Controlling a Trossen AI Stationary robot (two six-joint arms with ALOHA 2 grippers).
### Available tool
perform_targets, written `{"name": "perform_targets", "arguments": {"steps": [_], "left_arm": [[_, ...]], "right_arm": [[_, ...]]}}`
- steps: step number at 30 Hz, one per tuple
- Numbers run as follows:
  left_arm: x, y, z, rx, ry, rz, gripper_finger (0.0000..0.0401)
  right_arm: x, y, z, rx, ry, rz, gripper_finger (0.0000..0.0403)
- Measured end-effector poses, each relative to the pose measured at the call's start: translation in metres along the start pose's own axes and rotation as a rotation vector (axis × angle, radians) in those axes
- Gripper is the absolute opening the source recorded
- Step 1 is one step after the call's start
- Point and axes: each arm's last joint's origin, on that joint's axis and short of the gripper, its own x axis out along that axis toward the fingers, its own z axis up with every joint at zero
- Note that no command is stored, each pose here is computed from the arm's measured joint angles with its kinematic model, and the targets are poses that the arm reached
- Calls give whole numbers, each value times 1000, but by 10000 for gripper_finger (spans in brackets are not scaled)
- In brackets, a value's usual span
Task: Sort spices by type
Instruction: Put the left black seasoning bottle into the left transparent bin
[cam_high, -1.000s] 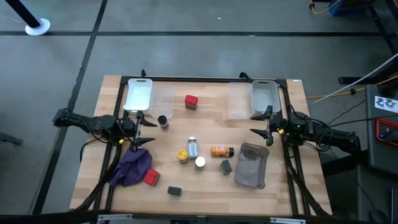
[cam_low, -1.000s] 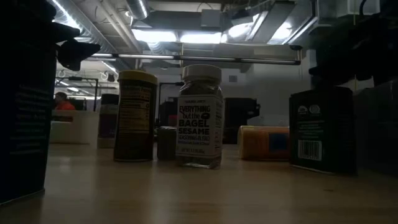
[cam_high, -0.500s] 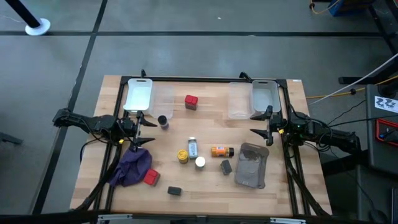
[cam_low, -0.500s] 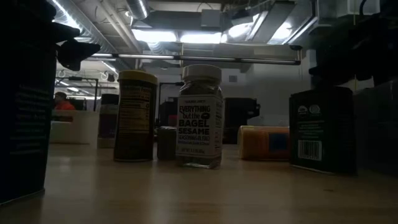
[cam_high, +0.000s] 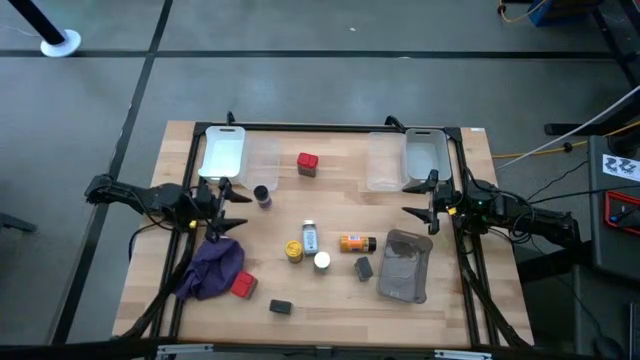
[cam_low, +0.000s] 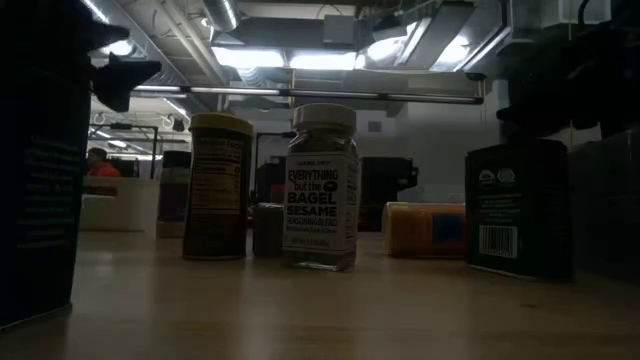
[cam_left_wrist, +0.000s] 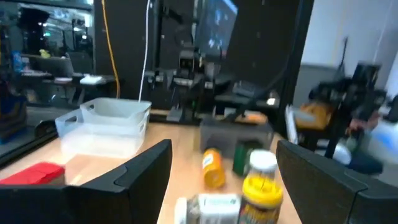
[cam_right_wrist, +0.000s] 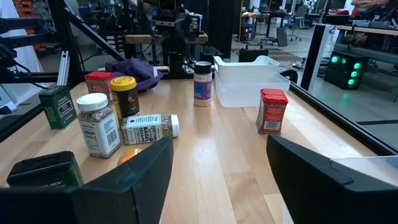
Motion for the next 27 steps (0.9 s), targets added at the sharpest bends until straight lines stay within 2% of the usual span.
{"name": "perform_targets", "arguments": {"steps": [4,8,11,16,21,24,27], "left_arm": [[-1,0,10,-36,-105,26,276],[-2,4,20,-75,-214,165,276],[-3,7,21,-85,-227,268,276],[1,6,38,-84,-219,313,276],[17,0,77,-24,-142,362,276],[35,-2,101,18,-15,420,276],[54,-2,121,11,141,484,276]], "right_arm": [[0,0,1,-1,-12,-2,260],[0,0,3,3,-40,-9,260],[0,0,4,65,-47,-8,260],[0,0,4,169,-51,-7,260],[0,0,4,210,-53,-6,260],[0,0,5,209,-57,-7,260],[0,0,5,209,-60,-6,260]]}}
